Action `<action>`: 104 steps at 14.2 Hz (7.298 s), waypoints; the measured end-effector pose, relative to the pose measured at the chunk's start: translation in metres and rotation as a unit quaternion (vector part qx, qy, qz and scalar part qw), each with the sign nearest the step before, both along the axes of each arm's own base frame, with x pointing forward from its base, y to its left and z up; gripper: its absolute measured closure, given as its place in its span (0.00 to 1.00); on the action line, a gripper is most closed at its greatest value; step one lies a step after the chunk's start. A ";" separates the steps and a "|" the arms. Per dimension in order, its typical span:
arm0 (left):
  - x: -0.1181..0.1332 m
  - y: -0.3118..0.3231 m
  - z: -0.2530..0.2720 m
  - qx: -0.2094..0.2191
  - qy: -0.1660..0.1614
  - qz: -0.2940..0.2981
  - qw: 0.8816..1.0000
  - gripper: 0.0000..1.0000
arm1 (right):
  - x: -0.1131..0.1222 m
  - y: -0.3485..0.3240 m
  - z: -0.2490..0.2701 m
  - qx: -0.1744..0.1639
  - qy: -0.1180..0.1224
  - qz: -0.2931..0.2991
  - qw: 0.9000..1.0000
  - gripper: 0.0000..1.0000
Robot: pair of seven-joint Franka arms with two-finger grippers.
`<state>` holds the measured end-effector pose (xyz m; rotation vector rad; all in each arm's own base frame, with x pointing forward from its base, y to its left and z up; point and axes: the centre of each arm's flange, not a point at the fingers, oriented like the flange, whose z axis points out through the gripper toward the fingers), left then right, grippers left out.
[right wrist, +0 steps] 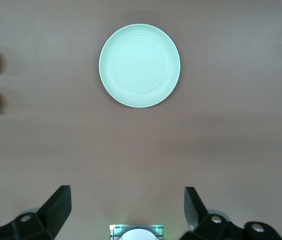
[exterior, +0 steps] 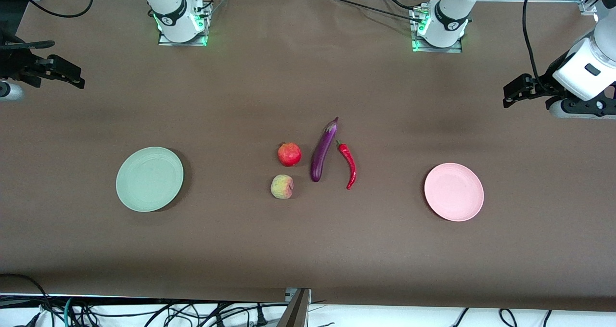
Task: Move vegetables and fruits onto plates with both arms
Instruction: 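Reach the left gripper toward the red chili pepper, then grasp the chili with the left gripper while the right gripper reaches the apple, then carry the chili over the pink plate while the right gripper grasps the apple, then lower the chili onto the pink plate while the right gripper lifts the apple, then reach the left gripper to the eggplant while the right gripper places the apple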
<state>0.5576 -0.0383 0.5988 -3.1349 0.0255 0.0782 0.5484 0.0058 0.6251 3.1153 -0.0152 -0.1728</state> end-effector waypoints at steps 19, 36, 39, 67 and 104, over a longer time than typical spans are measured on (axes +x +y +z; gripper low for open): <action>0.078 -0.191 -0.296 -0.018 0.096 0.081 0.992 0.00 | 0.002 0.000 -0.001 0.000 -0.003 0.000 1.000 0.00; 0.037 -0.333 -0.416 0.014 0.016 0.191 0.981 0.84 | 0.094 0.169 -0.208 0.017 0.008 -0.034 0.999 0.00; 0.055 -0.298 -0.369 0.064 0.005 0.171 0.983 0.84 | 0.092 0.228 -0.247 0.043 0.005 -0.061 0.997 0.00; 0.132 -0.036 -0.386 0.046 0.061 -0.175 0.982 0.30 | 0.011 0.449 -0.426 0.067 -0.051 -0.145 0.986 0.00; -0.015 -0.409 -0.419 -0.089 0.057 -0.040 0.994 0.23 | 0.150 0.008 -0.380 0.017 0.041 0.070 0.997 0.00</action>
